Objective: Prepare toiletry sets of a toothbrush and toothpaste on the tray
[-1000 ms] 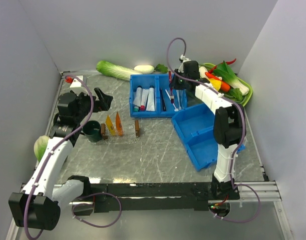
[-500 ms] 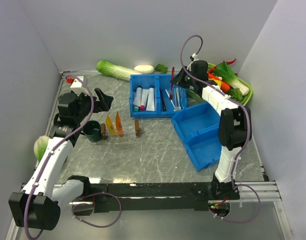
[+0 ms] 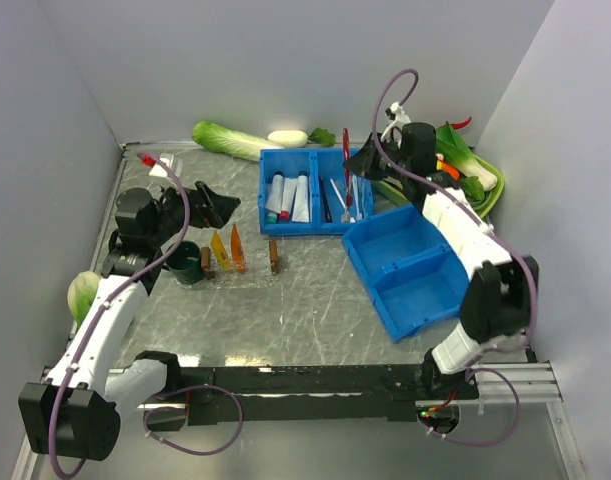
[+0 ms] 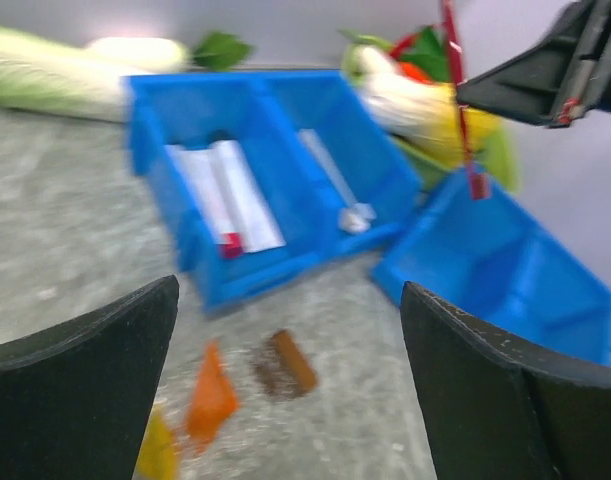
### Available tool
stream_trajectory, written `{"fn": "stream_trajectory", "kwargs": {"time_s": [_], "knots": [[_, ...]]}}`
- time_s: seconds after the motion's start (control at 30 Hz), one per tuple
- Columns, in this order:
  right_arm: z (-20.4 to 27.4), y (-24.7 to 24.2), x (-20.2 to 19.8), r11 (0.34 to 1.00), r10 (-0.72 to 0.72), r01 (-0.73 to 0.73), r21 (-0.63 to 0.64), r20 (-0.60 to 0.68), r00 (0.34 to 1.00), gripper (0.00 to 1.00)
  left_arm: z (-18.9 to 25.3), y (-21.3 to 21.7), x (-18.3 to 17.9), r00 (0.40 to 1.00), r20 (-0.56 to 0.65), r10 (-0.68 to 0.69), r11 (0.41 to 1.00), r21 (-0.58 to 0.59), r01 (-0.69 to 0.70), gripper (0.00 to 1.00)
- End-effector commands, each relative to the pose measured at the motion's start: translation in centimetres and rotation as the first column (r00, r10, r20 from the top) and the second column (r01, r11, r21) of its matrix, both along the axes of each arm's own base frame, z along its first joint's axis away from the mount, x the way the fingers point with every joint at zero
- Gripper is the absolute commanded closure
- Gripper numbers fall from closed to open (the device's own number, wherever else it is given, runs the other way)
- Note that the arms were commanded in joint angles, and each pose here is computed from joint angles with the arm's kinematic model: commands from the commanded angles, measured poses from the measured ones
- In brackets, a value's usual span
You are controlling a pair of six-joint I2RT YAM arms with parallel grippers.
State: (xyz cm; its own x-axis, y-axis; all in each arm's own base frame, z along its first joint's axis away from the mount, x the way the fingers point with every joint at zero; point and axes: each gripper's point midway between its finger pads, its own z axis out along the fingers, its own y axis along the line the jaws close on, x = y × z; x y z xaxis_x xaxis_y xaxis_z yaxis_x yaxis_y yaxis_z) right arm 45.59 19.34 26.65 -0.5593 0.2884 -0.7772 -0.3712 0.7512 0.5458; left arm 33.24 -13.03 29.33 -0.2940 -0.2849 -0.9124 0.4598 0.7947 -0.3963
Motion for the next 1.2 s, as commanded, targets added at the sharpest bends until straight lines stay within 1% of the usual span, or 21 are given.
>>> {"fn": "stream_trajectory", "kwargs": {"time_s": [0.0, 0.03, 0.1, 0.13, 0.27, 0.3, 0.33, 0.47, 0.63, 0.8, 0.93, 1.0, 1.03, 1.07, 1.13, 1.17], "knots": [[4.1, 2.2, -6.8, 0.980, 0.146, -0.118, -0.162, 0.178, 0.973, 1.00, 3.1, -3.9, -2.8, 0.965, 0.107, -0.240, 0.961, -0.113, 0.251, 0.04], [4.0, 2.5, -7.8, 0.974, 0.157, -0.120, -0.192, 0.193, 0.969, 1.00, 3.7, -5.1, -3.7, 0.940, 0.126, -0.316, 0.930, -0.155, 0.333, 0.04], [3.5, 3.7, -11.2, 0.953, 0.220, -0.165, -0.253, 0.206, 0.954, 1.00, 3.9, -6.3, -4.5, 0.913, 0.136, -0.384, 0.895, -0.190, 0.404, 0.04], [3.3, 4.1, -12.3, 0.948, 0.237, -0.180, -0.261, 0.204, 0.950, 1.00, 3.9, -7.4, -5.0, 0.890, 0.128, -0.438, 0.863, -0.219, 0.456, 0.04], [2.0, 4.9, -16.9, 0.932, 0.292, -0.230, -0.281, 0.203, 0.935, 1.00, 3.3, -10.1, -6.1, 0.833, 0.098, -0.544, 0.798, -0.245, 0.550, 0.04], [1.7, 5.7, -18.2, 0.919, 0.329, -0.263, -0.293, 0.204, 0.922, 1.00, 3.3, -10.7, -6.4, 0.821, 0.096, -0.563, 0.785, -0.247, 0.568, 0.04], [1.4, 5.6, -18.5, 0.918, 0.319, -0.249, -0.307, 0.204, 0.925, 1.00, 2.9, -11.5, -6.8, 0.804, 0.082, -0.589, 0.767, -0.259, 0.588, 0.03], [-0.3, 5.8, -21.1, 0.902, 0.348, -0.281, -0.327, 0.167, 0.922, 1.00, 2.6, -13.1, -8.1, 0.754, 0.085, -0.651, 0.710, -0.284, 0.645, 0.03], [-1.5, 5.9, -23.1, 0.876, 0.377, -0.301, -0.376, 0.145, 0.915, 1.00, 1.9, -14.5, -8.2, 0.739, 0.045, -0.672, 0.689, -0.328, 0.646, 0.02], [-1.4, 6.1, -23.7, 0.865, 0.389, -0.303, -0.401, 0.152, 0.909, 1.00, 0.3, -16.1, -8.0, 0.733, -0.032, -0.679, 0.699, -0.334, 0.633, 0.07], [-1.1, 6.7, -24.0, 0.855, 0.407, -0.312, -0.414, 0.163, 0.899, 1.00, -0.4, -16.5, -8.0, 0.724, -0.059, -0.688, 0.695, -0.341, 0.633, 0.11], [-1.2, 6.9, -24.3, 0.847, 0.414, -0.315, -0.428, 0.158, 0.897, 1.00, -0.6, -16.7, -7.9, 0.721, -0.069, -0.689, 0.696, -0.341, 0.632, 0.17], [-1.1, 7.1, -24.2, 0.845, 0.413, -0.314, -0.433, 0.156, 0.898, 1.00, -1.1, -16.8, -7.9, 0.719, -0.092, -0.689, 0.699, -0.344, 0.627, 0.21], [-1.2, 7.3, -24.3, 0.840, 0.418, -0.318, -0.439, 0.150, 0.896, 1.00, -1.1, -16.9, -7.9, 0.715, -0.096, -0.692, 0.698, -0.342, 0.629, 0.26], [-1.2, 7.6, -24.5, 0.828, 0.427, -0.321, -0.460, 0.144, 0.893, 1.00, -1.5, -17.2, -8.0, 0.705, -0.111, -0.701, 0.692, -0.343, 0.635, 0.30], [-1.3, 7.7, -24.5, 0.825, 0.428, -0.322, -0.464, 0.141, 0.893, 1.00, -1.4, -17.2, -8.0, 0.704, -0.109, -0.702, 0.691, -0.343, 0.636, 0.35]]}}
